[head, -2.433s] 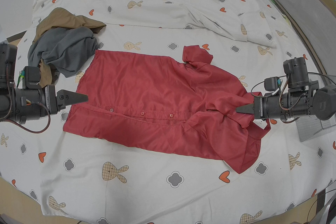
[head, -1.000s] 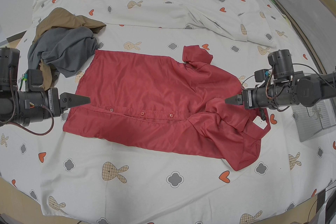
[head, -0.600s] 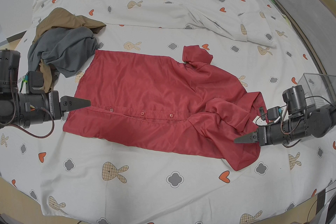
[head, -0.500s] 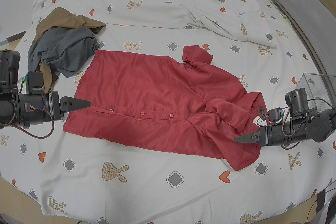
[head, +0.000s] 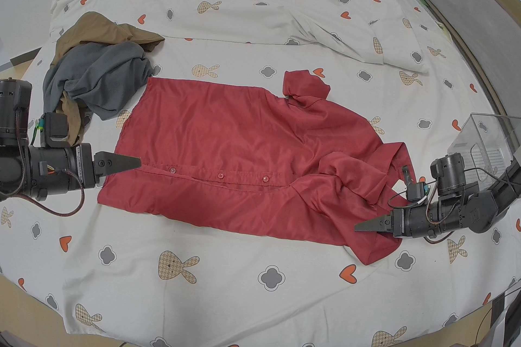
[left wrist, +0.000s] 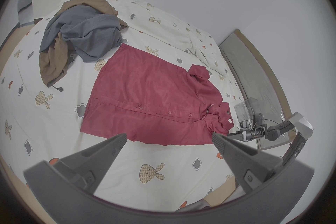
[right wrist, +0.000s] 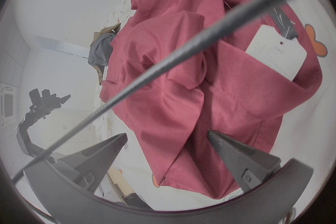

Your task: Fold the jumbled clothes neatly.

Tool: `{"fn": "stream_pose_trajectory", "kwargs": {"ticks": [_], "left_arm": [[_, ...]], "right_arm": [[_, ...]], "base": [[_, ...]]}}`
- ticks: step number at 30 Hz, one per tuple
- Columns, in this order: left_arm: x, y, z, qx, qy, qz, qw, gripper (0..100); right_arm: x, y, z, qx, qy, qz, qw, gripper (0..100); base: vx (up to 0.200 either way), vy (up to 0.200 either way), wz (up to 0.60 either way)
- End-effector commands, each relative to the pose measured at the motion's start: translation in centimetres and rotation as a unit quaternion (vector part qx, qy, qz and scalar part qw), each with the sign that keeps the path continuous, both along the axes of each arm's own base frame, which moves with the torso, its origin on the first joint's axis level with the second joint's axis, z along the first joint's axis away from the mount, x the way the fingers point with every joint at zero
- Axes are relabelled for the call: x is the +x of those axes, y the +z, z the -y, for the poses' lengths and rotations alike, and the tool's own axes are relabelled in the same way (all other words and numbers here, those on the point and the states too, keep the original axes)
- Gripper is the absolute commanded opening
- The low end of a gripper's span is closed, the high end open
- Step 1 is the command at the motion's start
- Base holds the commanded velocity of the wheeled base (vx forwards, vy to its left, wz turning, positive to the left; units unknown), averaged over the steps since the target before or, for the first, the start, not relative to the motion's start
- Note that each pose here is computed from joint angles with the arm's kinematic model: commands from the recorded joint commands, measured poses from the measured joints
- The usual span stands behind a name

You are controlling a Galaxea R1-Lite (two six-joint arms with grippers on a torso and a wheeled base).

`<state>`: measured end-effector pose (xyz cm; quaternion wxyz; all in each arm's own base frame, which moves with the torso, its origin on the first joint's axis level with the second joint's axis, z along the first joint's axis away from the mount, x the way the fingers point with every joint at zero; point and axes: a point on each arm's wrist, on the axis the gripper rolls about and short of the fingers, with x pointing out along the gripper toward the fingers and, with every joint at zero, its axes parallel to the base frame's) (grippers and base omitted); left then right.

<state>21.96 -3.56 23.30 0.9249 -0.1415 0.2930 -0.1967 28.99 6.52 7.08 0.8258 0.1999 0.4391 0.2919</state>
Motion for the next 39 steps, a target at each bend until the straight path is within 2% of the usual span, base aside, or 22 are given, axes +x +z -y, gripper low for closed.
{"fn": "stream_pose_trajectory", "kwargs": {"ticks": [1, 4, 9, 10, 22, 26, 32, 36, 39], "left_arm": [[0.0, -0.2, 0.0, 0.0, 0.0, -0.003, 1.0, 100], [0.0, -0.2, 0.0, 0.0, 0.0, -0.005, 1.0, 100], [0.1, -0.2, 0.0, 0.001, -0.001, -0.004, 1.0, 100], [0.0, -0.2, 0.0, 0.001, -0.001, -0.004, 1.0, 100], [0.0, -0.2, 0.0, 0.001, 0.0, -0.003, 1.0, 100], [0.0, -0.2, 0.0, 0.001, 0.0, -0.003, 1.0, 100], [0.1, -0.2, 0.0, 0.001, 0.0, -0.004, 1.0, 100], [0.0, -0.1, 0.0, 0.001, 0.0, -0.002, 1.0, 100], [0.0, -0.1, 0.0, 0.001, 0.0, -0.002, 1.0, 100]], "right_arm": [[0.3, -0.3, 0.0, 0.0, 0.0, -0.004, 1.0, 100], [0.7, 0.0, -0.1, 0.011, -0.001, 0.019, 0.9998, 100], [1.4, 0.1, -0.7, 0.046, -0.016, 0.019, 0.9986, 100], [1.5, 0.0, -0.8, 0.05, -0.017, 0.018, 0.9984, 0], [1.5, 0.1, -0.5, 0.051, -0.023, 0.022, 0.9982, 0], [1.7, 1.0, -0.2, 0.051, -0.031, 0.04, 0.9974, 0], [2.8, 6.1, -0.1, 0.062, -0.039, 0.121, 0.99, 0], [3.1, 8.5, -0.4, 0.054, -0.035, 0.115, 0.9913, 0], [3.2, 8.8, -0.4, 0.05, -0.033, 0.112, 0.9919, 0]], "base": [[0.0, 0.0, 0.0], [0.0, 0.0, 0.0], [0.0, 0.0, 0.0], [0.0, 0.0, 0.0], [0.0, 0.0, 0.0], [0.0, 0.0, 0.0], [0.0, 0.0, 0.0], [0.0, 0.0, 0.0], [0.0, 0.0, 0.0]]}}
